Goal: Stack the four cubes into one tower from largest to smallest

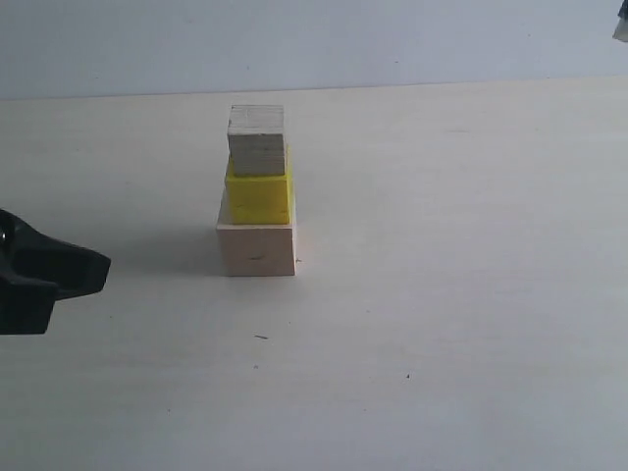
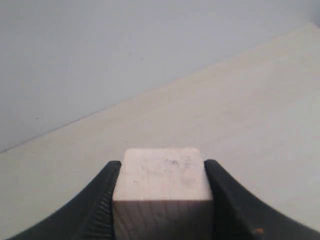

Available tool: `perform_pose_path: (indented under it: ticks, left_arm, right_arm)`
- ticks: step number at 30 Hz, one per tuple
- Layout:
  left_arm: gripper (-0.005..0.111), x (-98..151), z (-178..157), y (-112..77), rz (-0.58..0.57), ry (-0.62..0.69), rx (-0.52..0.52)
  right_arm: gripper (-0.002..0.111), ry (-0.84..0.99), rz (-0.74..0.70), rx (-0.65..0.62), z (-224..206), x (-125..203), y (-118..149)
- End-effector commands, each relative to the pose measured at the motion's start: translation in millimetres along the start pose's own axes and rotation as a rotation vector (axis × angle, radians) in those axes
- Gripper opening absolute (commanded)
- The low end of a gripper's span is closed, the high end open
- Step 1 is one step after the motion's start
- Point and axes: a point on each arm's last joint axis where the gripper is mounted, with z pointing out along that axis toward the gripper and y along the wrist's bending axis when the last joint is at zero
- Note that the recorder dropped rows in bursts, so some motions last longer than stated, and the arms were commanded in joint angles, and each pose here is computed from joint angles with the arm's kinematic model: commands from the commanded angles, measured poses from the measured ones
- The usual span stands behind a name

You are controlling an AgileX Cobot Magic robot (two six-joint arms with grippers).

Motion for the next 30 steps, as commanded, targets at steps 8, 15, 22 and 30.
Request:
perform_pose_path:
  ticks: [8, 15, 22, 30]
  left_arm:
    - [0.001, -1, -1, -0.6, -0.015, -0.019, 0.010]
    - [0.001, -2, -1, -0.7, -0.017, -0.024, 0.012]
    - [0.001, -4, -1, -0.8, -0.017, -0.049, 0.012]
    - [0.001, -3, -1, -4.0, -0.059, -0.034, 0.048]
  right_arm:
    - [0.000, -0.781, -0.255, -0.771, -55, -51, 60]
    - [0.000, -0.633, -0.701, -1.159, -63, -4, 90]
    - [0.000, -0.523, -0.738, -1.151, -44, 22, 118]
    - [0.000, -0.412, -0.804, -1.182, -20, 41, 155]
